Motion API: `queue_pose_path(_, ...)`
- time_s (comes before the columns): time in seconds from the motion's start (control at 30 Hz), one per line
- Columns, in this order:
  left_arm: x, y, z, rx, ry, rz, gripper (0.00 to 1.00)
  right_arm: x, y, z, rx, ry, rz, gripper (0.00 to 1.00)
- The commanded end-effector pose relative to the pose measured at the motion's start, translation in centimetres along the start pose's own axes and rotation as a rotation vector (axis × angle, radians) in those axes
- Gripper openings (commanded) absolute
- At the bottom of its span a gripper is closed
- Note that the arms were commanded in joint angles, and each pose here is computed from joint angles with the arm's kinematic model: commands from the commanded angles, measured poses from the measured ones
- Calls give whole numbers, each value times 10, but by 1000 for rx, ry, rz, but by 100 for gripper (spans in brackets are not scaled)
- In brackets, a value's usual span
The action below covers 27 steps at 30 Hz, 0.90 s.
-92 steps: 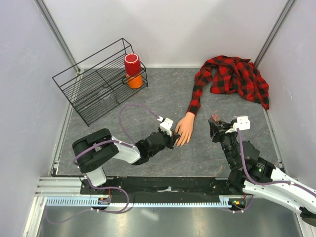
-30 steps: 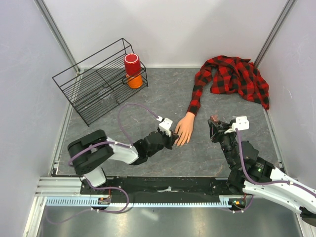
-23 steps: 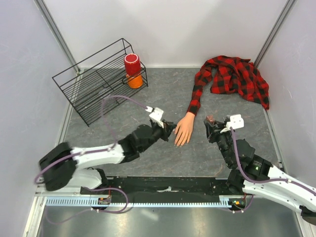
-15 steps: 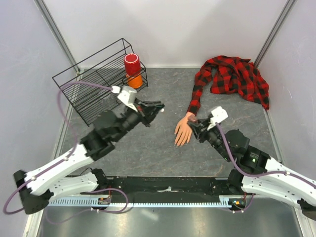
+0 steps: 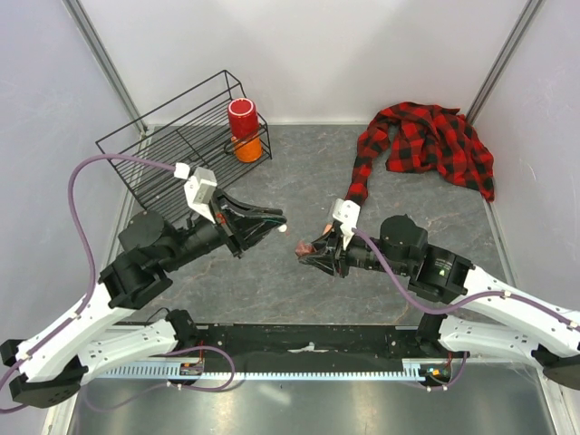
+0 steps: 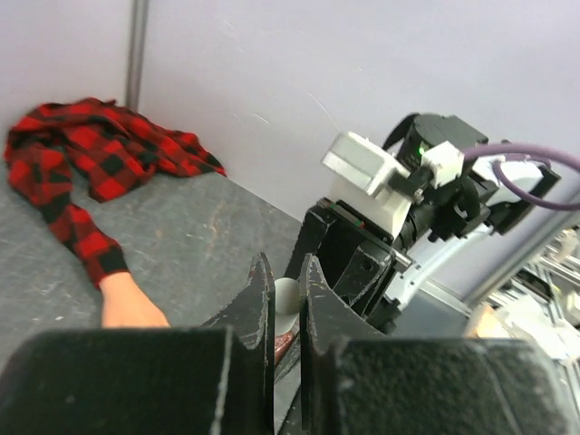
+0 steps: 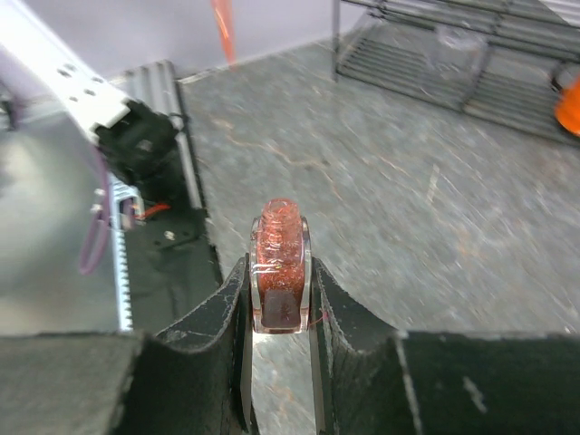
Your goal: Paint the nails
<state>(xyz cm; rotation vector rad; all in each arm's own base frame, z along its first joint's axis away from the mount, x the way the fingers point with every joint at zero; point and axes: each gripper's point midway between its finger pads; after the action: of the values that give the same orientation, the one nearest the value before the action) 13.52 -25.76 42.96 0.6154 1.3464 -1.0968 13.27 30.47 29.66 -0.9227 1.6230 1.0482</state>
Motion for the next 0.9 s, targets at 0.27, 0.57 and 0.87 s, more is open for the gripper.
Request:
queue_pose_path(0.27,2,-20,22,122,32,-55,2,-54,25,-1,-110,-161,-6,0)
queue_pose_path(0.57,-10,-20,12,104,-13,-47,2,-49,23,-2,-101,-150,3,0)
queue_pose_path(0.87,-5,-19,10,99,1,-50,2,-54,24,-2,-101,-167,3,0)
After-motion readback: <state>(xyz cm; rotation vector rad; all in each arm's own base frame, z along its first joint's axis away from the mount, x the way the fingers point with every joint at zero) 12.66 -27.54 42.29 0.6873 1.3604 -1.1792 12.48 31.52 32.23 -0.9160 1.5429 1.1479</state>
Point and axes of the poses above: each gripper's point midway between its finger pads, its own z axis out along the fingers, its own y axis along the line the jaws close on, x = y × z, and after that the axes turned 7 degrees about z, right-handed
